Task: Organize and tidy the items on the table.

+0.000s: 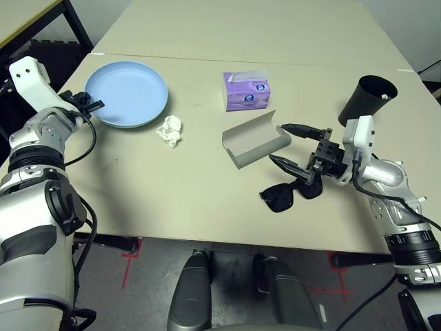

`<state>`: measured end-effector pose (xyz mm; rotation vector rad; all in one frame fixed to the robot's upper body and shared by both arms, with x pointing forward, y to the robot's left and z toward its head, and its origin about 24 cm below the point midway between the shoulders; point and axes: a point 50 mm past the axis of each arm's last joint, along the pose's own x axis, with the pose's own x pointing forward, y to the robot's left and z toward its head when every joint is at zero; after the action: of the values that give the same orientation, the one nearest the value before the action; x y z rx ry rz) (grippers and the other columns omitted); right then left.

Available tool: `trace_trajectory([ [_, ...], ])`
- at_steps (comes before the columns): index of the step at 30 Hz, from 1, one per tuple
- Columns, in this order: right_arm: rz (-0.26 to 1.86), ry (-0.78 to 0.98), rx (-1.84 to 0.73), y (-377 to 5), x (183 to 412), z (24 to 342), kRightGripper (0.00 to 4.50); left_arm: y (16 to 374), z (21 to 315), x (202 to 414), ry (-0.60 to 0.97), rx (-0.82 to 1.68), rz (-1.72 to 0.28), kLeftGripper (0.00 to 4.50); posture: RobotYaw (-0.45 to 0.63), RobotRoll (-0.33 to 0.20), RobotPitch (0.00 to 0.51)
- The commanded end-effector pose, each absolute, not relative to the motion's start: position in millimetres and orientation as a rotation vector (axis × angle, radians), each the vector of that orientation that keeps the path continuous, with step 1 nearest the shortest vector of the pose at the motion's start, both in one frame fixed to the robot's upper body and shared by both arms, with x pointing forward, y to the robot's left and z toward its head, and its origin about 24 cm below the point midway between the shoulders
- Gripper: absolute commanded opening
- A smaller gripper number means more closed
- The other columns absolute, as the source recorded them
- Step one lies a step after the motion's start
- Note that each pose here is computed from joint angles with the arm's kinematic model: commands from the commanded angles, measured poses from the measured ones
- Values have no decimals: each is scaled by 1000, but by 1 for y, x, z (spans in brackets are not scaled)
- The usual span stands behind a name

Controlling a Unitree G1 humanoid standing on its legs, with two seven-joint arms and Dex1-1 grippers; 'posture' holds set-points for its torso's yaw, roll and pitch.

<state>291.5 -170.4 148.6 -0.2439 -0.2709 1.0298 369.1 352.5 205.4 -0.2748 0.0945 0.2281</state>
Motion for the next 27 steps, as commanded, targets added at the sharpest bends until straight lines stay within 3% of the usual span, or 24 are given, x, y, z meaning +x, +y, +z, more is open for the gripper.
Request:
trace_trajectory([
  [1, 1016, -276, -233, -174, 291, 150, 4500, 352, 202, 369, 112, -249, 244, 245, 169, 0, 186],
  [4, 1018, -281, -234, -173, 291, 151, 4500, 349, 202, 372, 93, -260, 240, 1065, 168, 0, 185],
  [10, 979, -282, -235, -174, 291, 150, 4500, 349, 196, 369, 89, -188, 222, 3482, 166, 0, 186],
  [13, 960, -270, -201, -174, 289, 149, 4500, 343, 195, 367, 84, -113, 142, 4469, 171, 0, 188],
  [27, 970, -225, -124, -163, 288, 153, 4500, 316, 206, 335, 81, 9, -144, 4469, 203, 0, 187],
])
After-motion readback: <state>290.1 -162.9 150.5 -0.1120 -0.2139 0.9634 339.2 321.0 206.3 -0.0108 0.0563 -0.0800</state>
